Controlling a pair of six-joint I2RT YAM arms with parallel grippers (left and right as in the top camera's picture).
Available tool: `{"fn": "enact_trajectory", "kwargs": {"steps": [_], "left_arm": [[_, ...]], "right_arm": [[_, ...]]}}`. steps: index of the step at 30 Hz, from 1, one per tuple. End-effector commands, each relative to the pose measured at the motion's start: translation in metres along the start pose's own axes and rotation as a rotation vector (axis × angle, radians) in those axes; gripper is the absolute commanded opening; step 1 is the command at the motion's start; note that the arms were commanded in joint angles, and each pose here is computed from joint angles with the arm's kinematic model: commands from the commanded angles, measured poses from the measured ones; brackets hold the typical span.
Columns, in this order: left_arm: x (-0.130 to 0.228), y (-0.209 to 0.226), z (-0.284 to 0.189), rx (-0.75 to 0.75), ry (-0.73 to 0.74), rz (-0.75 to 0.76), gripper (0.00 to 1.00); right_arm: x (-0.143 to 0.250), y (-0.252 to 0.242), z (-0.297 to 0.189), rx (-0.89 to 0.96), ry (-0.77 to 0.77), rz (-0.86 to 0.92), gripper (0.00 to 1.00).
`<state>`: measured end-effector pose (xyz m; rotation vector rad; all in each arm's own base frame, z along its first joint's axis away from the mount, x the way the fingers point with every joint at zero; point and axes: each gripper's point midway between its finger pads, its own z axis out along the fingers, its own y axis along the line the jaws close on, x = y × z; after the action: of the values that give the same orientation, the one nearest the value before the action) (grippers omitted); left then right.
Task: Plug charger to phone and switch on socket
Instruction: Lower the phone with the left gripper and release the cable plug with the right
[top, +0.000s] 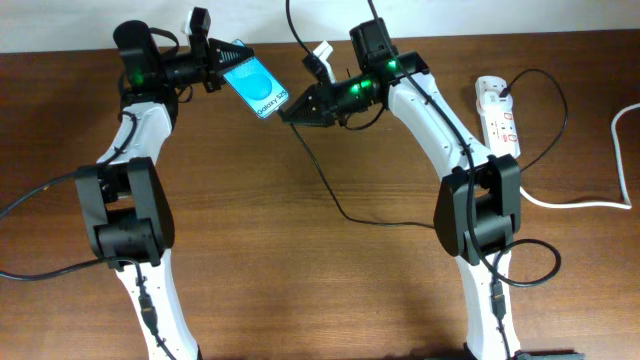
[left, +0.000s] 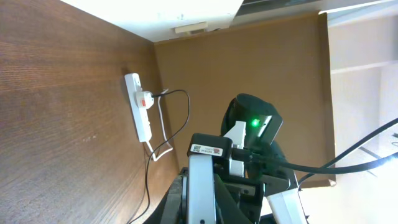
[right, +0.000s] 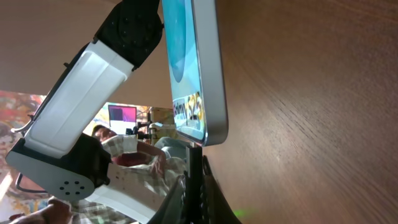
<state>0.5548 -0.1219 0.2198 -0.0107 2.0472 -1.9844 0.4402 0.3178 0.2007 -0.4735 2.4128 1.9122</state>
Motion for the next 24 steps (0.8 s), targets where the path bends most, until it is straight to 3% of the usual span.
{"fn": "enact_trajectory", "kwargs": {"steps": [1,7,9,17,24], "left_arm": [[0.023,-0.01,0.013,0.037,0.132,0.013,0.0],[0.023,-0.01,0.013,0.037,0.133,0.013,0.0],[0.023,-0.01,0.013,0.037,0.132,0.013,0.0],[0.021,-0.01,0.013,0.035,0.124,0.014,0.0],[0.027,-0.011,0.014,0.048,0.15,0.097,0.0]], "right_arm": [[-0.009,-0.01,0.01,0.036,-0.02,-0.006,0.04],[-0.012,-0.014,0.005,0.053,-0.033,0.0,0.06],[-0.012,-0.014,0.005,0.053,-0.033,-0.004,0.24],[-0.007,-0.008,-0.013,-0.022,-0.02,-0.019,0.32],[-0.029,-0.03,-0.099,-0.017,-0.172,-0.021,0.61]]}}
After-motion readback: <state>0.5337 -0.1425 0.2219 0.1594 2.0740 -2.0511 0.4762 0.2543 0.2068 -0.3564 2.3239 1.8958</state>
